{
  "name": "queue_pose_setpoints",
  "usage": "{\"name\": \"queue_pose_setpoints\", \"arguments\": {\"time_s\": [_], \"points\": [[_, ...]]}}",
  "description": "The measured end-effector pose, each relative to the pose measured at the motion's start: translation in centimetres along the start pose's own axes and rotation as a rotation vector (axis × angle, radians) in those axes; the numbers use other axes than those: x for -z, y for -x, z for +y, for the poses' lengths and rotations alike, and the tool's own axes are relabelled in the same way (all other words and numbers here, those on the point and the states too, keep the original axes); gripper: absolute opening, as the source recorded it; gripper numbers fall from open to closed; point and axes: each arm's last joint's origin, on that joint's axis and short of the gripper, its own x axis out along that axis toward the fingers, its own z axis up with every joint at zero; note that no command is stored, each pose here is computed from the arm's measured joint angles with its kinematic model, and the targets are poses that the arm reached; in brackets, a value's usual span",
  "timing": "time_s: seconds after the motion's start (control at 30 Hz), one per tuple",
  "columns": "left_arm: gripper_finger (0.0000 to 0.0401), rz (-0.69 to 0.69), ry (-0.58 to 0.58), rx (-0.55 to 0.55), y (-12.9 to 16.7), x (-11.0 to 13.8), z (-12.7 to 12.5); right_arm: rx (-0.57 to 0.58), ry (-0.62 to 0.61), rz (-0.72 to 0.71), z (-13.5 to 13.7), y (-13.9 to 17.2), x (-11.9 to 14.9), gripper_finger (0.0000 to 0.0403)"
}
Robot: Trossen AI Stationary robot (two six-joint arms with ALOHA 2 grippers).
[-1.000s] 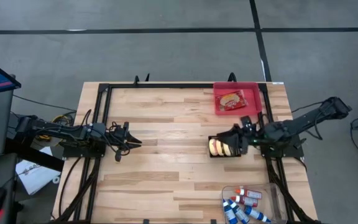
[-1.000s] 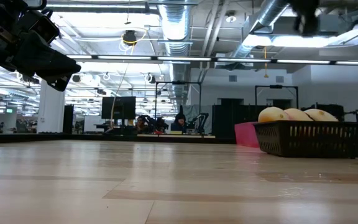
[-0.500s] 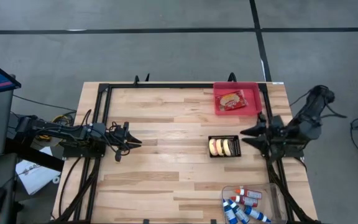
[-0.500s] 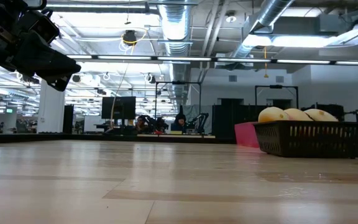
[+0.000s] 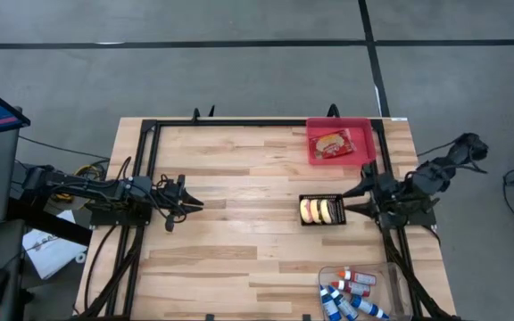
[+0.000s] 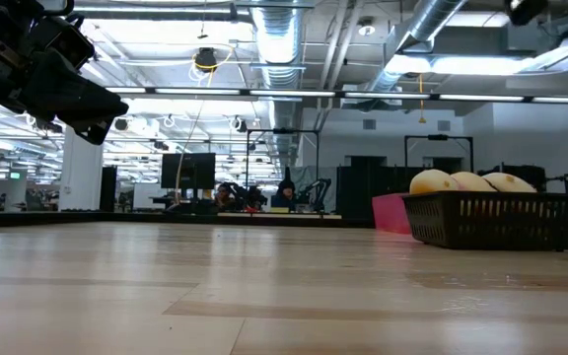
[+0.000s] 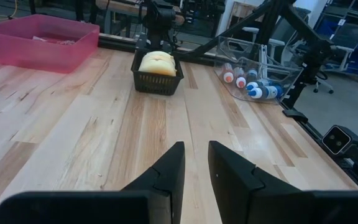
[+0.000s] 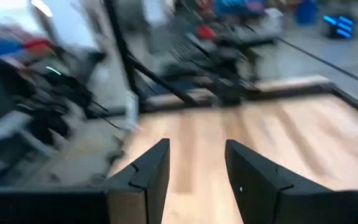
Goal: Pick & Place Food Item
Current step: Return to Home Position
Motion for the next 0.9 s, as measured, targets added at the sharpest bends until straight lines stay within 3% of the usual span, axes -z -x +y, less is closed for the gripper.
{"name": "queue_pose_setpoints", "arguments": {"time_s": [0.13,0.23,0.43,0.9], "points": [[0.0068,-0.001,0.000,0.000,0.0,0.0,0.0,-0.142,-0.056,-0.169,-1.2,0.3,3.4,0.0148],[0.0068,-0.002,0.000,0.000,0.0,0.0,0.0,-0.142,-0.073,-0.179,-2.2,0.1,6.4,0.0148],[0.0068,-0.002,0.000,0.001,0.0,0.0,0.0,-0.145,-0.082,-0.256,-3.8,0.9,9.2,0.0147],[0.0068,-0.014,0.000,0.002,0.0,-0.1,0.0,-0.146,0.036,-0.138,-5.8,-1.0,13.1,0.0125]]}}
